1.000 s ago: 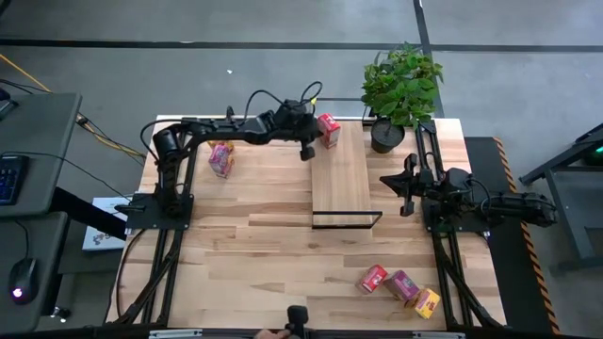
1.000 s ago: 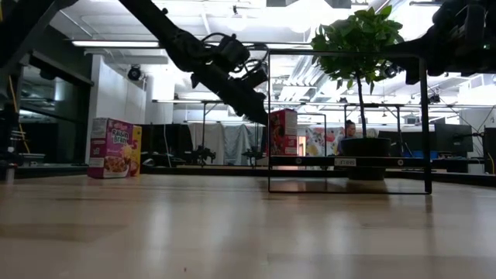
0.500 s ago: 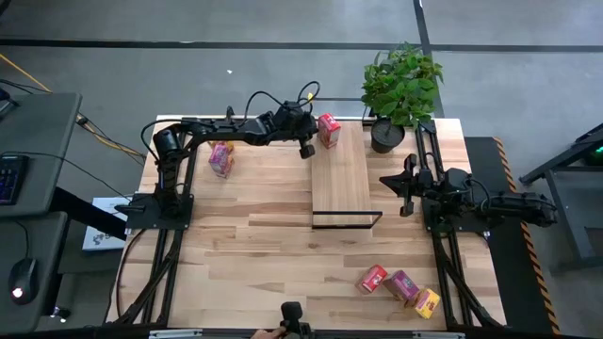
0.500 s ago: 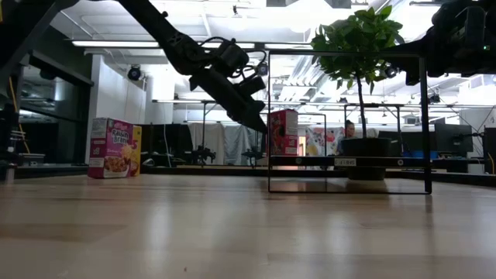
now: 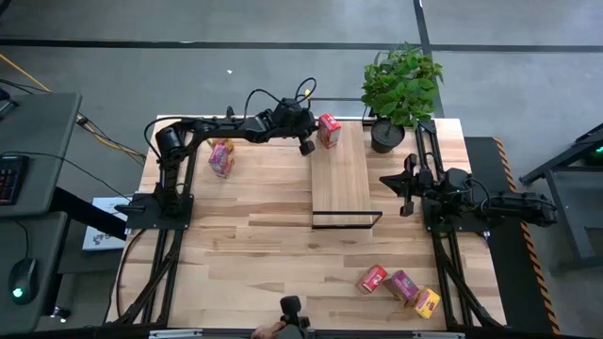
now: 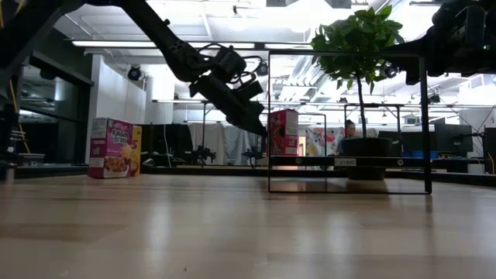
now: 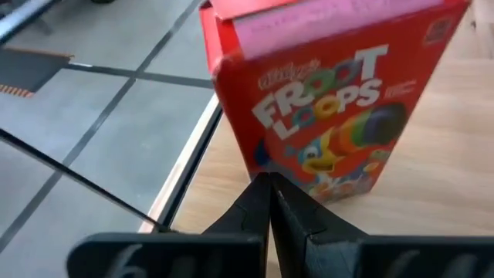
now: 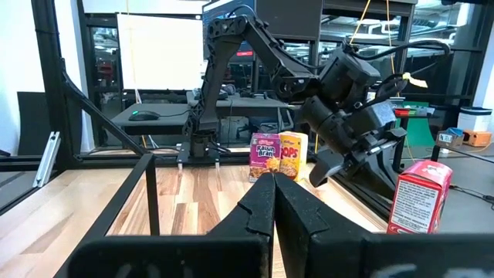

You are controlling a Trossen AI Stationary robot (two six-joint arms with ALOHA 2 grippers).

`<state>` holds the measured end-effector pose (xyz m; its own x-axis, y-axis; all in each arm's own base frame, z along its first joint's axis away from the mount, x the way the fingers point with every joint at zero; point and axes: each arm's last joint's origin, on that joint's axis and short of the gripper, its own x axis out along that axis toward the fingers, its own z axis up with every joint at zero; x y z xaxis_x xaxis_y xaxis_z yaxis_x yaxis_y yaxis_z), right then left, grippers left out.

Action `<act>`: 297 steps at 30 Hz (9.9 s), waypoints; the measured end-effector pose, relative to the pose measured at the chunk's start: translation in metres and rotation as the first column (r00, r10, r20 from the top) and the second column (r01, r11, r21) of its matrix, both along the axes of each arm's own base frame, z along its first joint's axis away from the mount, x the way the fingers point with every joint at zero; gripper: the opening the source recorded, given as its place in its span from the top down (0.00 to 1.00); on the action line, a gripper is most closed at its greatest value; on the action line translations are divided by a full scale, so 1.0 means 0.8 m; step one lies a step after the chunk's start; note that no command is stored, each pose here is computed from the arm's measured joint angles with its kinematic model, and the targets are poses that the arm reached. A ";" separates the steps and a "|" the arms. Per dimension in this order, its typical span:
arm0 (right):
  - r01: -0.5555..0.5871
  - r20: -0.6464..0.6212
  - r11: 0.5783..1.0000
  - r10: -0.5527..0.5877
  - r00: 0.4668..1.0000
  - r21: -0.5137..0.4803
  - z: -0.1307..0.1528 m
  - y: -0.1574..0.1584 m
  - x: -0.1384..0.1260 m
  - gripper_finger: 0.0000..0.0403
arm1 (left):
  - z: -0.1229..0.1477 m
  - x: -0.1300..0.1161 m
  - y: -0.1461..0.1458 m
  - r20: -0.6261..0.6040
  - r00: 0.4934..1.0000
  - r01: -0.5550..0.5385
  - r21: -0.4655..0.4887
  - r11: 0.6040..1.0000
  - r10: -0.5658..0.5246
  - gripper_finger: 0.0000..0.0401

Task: Stack cereal on shelf
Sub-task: Adjust the red cereal box on the shelf, then put the top purple cereal box on the shelf, then adjust the purple cereal box on the shelf

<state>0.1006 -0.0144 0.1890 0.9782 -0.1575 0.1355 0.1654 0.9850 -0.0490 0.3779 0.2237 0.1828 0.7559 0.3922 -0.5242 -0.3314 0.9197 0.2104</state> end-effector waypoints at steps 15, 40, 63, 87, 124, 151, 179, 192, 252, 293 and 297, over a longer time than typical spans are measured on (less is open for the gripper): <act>0.036 0.000 0.999 -0.036 0.999 0.005 0.000 -0.001 0.000 1.00 | 0.005 0.001 0.014 0.087 0.996 -0.024 0.053 0.998 0.019 1.00; 0.154 0.021 0.960 -0.163 0.986 0.233 -0.001 -0.007 0.002 1.00 | 0.071 -0.024 0.017 0.089 0.996 -0.013 0.256 0.967 -0.010 1.00; 0.291 -0.181 0.942 -0.261 0.948 0.166 0.033 -0.027 0.044 1.00 | 0.118 -0.187 -0.100 0.336 0.935 0.058 0.171 0.984 -0.114 0.90; 0.367 -0.166 0.927 -0.351 0.922 0.081 0.037 -0.030 0.043 1.00 | 0.180 -0.242 -0.129 0.239 0.827 -0.496 -0.118 0.860 0.510 0.36; 0.370 -0.195 0.926 -0.350 0.916 0.075 0.033 -0.030 0.043 1.00 | 0.066 -0.269 -0.143 -0.562 0.512 -0.841 -0.176 0.511 0.649 0.36; 0.370 -0.195 0.926 -0.350 0.916 0.076 0.033 -0.030 0.043 1.00 | 0.057 -0.270 -0.133 -0.547 0.551 -0.826 -0.251 0.504 0.630 0.66; 0.370 -0.194 0.926 -0.350 0.916 0.076 0.034 -0.030 0.043 1.00 | 0.174 0.021 -0.121 -0.148 0.956 0.239 -0.107 0.965 -0.253 0.73; 0.370 -0.199 0.926 -0.350 0.915 0.075 0.033 -0.030 0.043 1.00 | 0.131 0.080 -0.113 -0.215 0.922 0.322 -0.032 0.946 -0.321 0.73; 0.380 -0.205 0.922 -0.359 0.911 0.076 0.032 -0.030 0.043 1.00 | 0.154 0.062 -0.117 -0.176 0.926 0.318 -0.116 0.941 -0.335 0.54; 0.386 -0.257 0.920 -0.358 0.898 0.066 0.023 -0.032 0.053 1.00 | -0.052 0.006 -0.151 0.297 0.952 0.176 -0.314 0.933 -0.079 1.00; 0.387 -0.258 0.920 -0.359 0.897 0.064 0.023 -0.032 0.053 1.00 | -0.052 0.000 -0.130 0.291 0.956 0.133 -0.294 0.947 -0.044 1.00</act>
<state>0.1432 -0.0403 0.2072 0.8455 -0.5176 -0.1316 0.5189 0.8544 -0.0269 0.3778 0.1193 0.1413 0.9124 0.1704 -0.3721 -0.2493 0.9524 -0.1753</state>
